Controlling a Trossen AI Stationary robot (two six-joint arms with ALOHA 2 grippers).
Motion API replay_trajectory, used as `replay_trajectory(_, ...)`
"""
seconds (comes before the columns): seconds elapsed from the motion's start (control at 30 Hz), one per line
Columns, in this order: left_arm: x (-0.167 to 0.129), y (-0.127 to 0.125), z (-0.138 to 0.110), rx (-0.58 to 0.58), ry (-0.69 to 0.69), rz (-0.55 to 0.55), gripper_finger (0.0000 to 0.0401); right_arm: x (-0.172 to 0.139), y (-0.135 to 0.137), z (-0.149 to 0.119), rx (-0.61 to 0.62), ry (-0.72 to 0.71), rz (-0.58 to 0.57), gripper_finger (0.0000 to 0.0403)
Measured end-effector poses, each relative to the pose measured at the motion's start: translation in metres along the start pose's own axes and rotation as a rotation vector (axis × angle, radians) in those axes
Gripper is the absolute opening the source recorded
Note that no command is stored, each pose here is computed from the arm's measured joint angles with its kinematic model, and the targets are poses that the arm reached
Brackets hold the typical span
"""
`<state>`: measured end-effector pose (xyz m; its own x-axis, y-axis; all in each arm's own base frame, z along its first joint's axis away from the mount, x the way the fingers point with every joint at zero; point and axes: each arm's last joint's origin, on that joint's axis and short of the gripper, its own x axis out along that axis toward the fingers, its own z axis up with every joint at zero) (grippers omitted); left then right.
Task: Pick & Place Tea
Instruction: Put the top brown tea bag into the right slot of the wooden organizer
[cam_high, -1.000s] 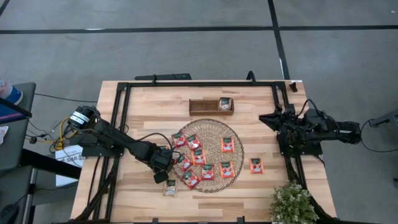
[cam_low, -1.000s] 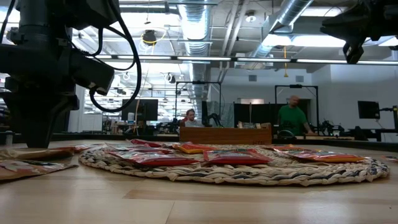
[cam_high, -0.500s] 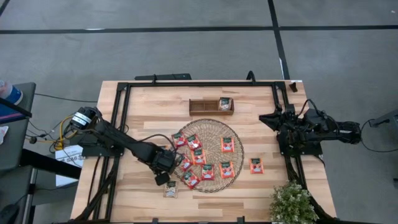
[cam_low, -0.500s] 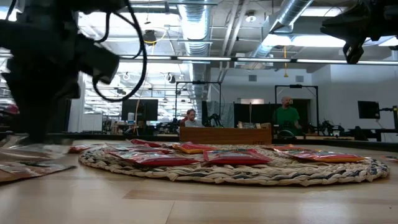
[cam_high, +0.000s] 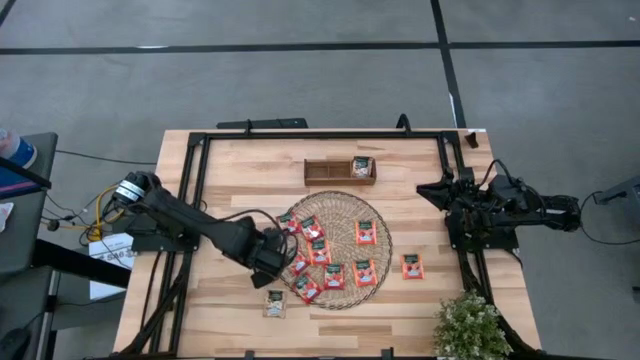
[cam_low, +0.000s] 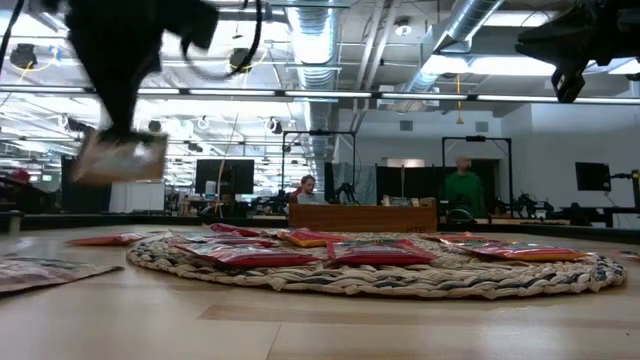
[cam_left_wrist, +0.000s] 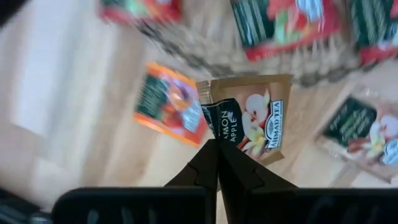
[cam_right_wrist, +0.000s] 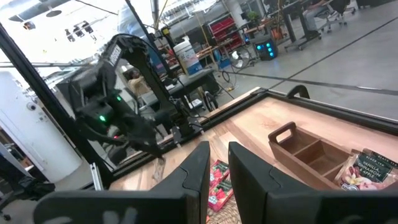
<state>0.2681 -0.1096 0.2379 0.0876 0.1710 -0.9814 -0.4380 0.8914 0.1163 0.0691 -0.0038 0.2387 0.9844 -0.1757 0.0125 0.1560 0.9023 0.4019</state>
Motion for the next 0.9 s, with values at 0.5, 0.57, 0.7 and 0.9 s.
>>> replay_trajectory(0.5, -0.068, 0.011, 0.029, 0.189, -0.46, 0.358, 0.0, 0.0, 0.0, 0.0, -0.001, -0.001, -0.002, 0.0052)
replay_trajectory(0.57, -0.07, 0.01, 0.032, 0.244, -0.514, 0.411, 0.0, 0.0, 0.0, 0.0, -0.001, -0.001, -0.002, 0.0052)
replay_trajectory(0.7, -0.073, 0.006, 0.039, 0.361, -0.589, 0.496, 0.0, 0.0, 0.0, 0.0, -0.002, -0.001, -0.002, 0.0052)
replay_trajectory(0.9, -0.075, 0.006, 0.051, 0.397, -0.64, 0.525, 0.0, 0.0, 0.0, 0.0, -0.002, -0.001, -0.002, 0.0052)
